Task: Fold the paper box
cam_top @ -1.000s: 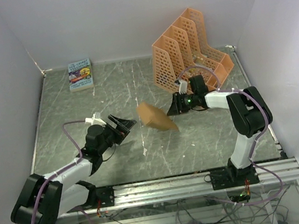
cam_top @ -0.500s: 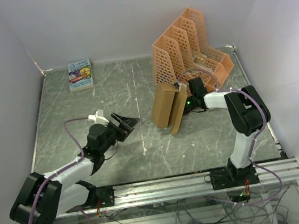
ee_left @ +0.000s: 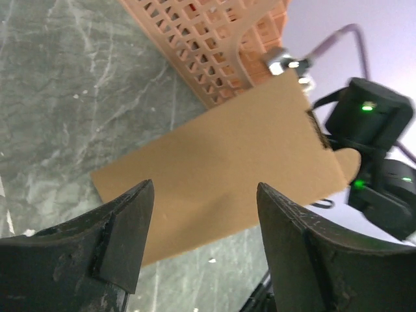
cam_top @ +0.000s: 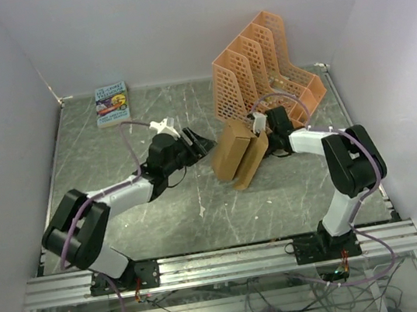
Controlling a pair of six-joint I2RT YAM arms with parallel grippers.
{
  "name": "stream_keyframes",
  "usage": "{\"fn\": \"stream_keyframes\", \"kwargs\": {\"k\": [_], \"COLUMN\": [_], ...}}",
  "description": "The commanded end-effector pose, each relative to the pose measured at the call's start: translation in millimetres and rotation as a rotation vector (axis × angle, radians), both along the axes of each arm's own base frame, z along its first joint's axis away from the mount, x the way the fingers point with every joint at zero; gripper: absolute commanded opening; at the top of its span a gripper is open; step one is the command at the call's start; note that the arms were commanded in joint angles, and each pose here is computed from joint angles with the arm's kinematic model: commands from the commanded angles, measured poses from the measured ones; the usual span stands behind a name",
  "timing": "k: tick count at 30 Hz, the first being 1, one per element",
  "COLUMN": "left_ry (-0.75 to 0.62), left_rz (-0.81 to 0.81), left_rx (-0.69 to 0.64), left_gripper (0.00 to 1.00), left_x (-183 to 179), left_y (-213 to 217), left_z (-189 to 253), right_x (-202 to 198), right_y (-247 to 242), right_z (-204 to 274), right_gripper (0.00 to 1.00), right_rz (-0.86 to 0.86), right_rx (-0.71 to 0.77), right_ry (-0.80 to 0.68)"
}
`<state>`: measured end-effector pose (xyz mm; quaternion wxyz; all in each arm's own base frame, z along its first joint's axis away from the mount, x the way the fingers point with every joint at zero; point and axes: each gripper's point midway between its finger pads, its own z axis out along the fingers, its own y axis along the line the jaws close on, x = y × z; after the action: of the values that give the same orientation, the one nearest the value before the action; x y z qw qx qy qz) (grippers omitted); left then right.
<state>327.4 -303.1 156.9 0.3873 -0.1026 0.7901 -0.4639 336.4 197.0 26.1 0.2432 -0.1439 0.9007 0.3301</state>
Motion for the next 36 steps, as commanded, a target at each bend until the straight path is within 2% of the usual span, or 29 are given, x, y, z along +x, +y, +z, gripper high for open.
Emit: {"fn": "stream_keyframes", "kwargs": {"k": [1, 3, 9, 20, 23, 26, 31, 36], "left_ry": [0.0, 0.012, 0.018, 0.07, 0.082, 0.09, 0.066, -0.089], "left_rz": [-0.067, -0.104, -0.194, -0.314, -0.346, -0.372, -0.383, -0.289], "left_rx": [0.066, 0.065, 0.064, 0.158, 0.176, 0.202, 0.225, 0.238], "left_gripper": [0.71, 0.67, 0.63, 0.62, 0.62, 0.62, 0.62, 0.63], "left_x": [5, 4, 5, 6, 2, -1, -4, 3], "left_y": [-16, -29, -71, -116, -126, -131, -129, -107], "left_z": [-17, -23, -28, -52, -57, -62, -54, -4], "right_x": [9, 7, 7, 31, 31, 23, -4, -30], "right_y": [-22, -33, -68, -161, -185, -188, -161, -150], "right_z": [14, 15, 25, 79, 98, 119, 144, 117], "right_gripper": [0.39, 0.39, 0.38, 0.39, 0.4, 0.41, 0.43, 0.4], "right_rz": [-0.048, -0.062, -0.11, -0.25, -0.266, -0.171, 0.165, 0.324], "right_rx": [-0.071, -0.098, -0.167, -0.335, -0.342, -0.312, -0.263, -0.237], "right_ry": [-0.067, -0.07, -0.11, -0.339, -0.386, -0.449, -0.567, -0.552]}}
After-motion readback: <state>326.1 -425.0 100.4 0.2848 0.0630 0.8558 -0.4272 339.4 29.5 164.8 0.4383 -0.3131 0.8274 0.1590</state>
